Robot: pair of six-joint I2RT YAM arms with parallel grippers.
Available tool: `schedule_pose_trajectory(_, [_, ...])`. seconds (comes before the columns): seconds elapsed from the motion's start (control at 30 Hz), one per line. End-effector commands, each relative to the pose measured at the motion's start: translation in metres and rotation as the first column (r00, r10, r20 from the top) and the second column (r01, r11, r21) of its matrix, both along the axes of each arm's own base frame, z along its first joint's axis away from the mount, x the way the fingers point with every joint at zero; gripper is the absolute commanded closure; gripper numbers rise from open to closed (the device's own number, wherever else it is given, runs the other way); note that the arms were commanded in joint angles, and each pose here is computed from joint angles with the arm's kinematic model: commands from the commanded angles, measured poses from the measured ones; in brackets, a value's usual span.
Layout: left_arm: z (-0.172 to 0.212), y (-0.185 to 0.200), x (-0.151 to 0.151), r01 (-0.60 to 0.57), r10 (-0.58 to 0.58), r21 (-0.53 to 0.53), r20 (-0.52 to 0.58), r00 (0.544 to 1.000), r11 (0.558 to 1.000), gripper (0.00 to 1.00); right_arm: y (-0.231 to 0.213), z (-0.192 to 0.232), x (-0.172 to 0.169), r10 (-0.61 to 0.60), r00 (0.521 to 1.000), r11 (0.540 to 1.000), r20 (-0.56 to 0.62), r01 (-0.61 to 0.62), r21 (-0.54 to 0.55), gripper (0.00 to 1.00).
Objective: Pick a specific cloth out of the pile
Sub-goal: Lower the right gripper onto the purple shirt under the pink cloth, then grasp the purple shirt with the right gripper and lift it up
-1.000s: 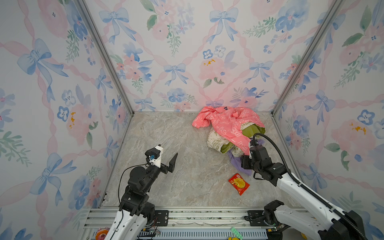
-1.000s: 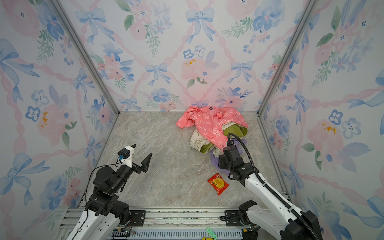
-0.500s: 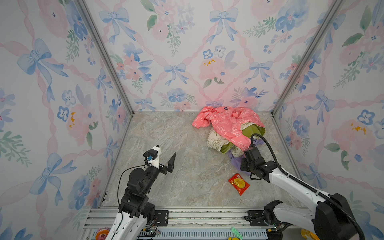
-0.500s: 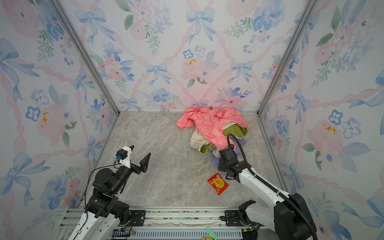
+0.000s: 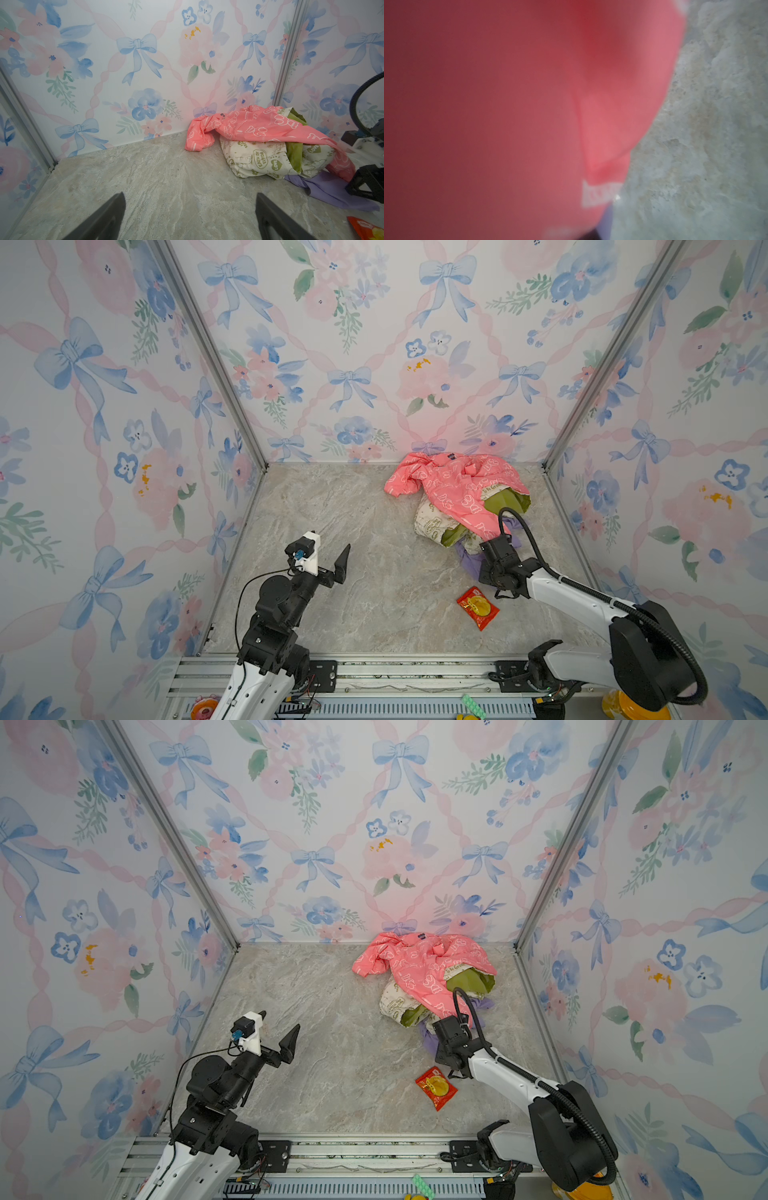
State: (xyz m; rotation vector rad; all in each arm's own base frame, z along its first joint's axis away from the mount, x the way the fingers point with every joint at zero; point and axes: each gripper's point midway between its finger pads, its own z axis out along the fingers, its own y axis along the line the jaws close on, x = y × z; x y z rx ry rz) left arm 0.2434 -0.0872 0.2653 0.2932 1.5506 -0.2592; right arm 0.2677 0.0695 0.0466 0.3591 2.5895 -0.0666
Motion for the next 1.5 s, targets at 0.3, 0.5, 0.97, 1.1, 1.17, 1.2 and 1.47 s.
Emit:
schedule_pose_trajectory(0.3, [-0.011, 0.002, 0.003, -0.021, 0.022, 0.022, -0.038, 0.999, 1.0, 0.02, -0.008, 0.091, 0.02, -0.075, 0.958, 0.996, 0.277, 0.058, 0.069, 1.0])
schedule_pose_trajectory(0.5, [-0.012, 0.001, 0.004, -0.015, 0.017, 0.025, -0.042, 0.999, 1.0, 0.02, -0.006, 0.149, 0.038, -0.083, 0.901, 0.991, 0.425, 0.029, 0.132, 1.0])
schedule_pose_trajectory(0.97, [-0.01, 0.002, 0.006, -0.027, 0.028, 0.035, -0.045, 0.999, 0.999, 0.02, -0.021, 0.29, 0.097, -0.11, 0.758, 0.984, 0.642, -0.006, 0.177, 1.0])
schedule_pose_trajectory(1.1, [-0.013, 0.003, 0.008, -0.038, 0.04, 0.04, -0.05, 0.998, 0.998, 0.02, -0.029, 0.322, 0.111, -0.138, 0.72, 0.98, 0.68, -0.002, 0.201, 1.0])
schedule_pose_trajectory(1.17, [-0.013, 0.003, 0.007, -0.035, 0.037, 0.038, -0.051, 0.998, 0.999, 0.02, -0.033, 0.34, 0.115, -0.15, 0.689, 0.978, 0.709, -0.001, 0.208, 1.0])
schedule_pose_trajectory(1.2, [-0.013, 0.003, 0.007, -0.035, 0.037, 0.037, -0.05, 0.998, 0.999, 0.02, -0.034, 0.349, 0.117, -0.154, 0.674, 0.978, 0.723, -0.001, 0.21, 1.0])
schedule_pose_trajectory(1.47, [-0.014, 0.004, 0.007, -0.044, 0.046, 0.04, -0.051, 0.998, 0.998, 0.02, -0.052, 0.42, 0.117, -0.228, 0.524, 0.965, 0.821, 0.007, 0.263, 1.0])
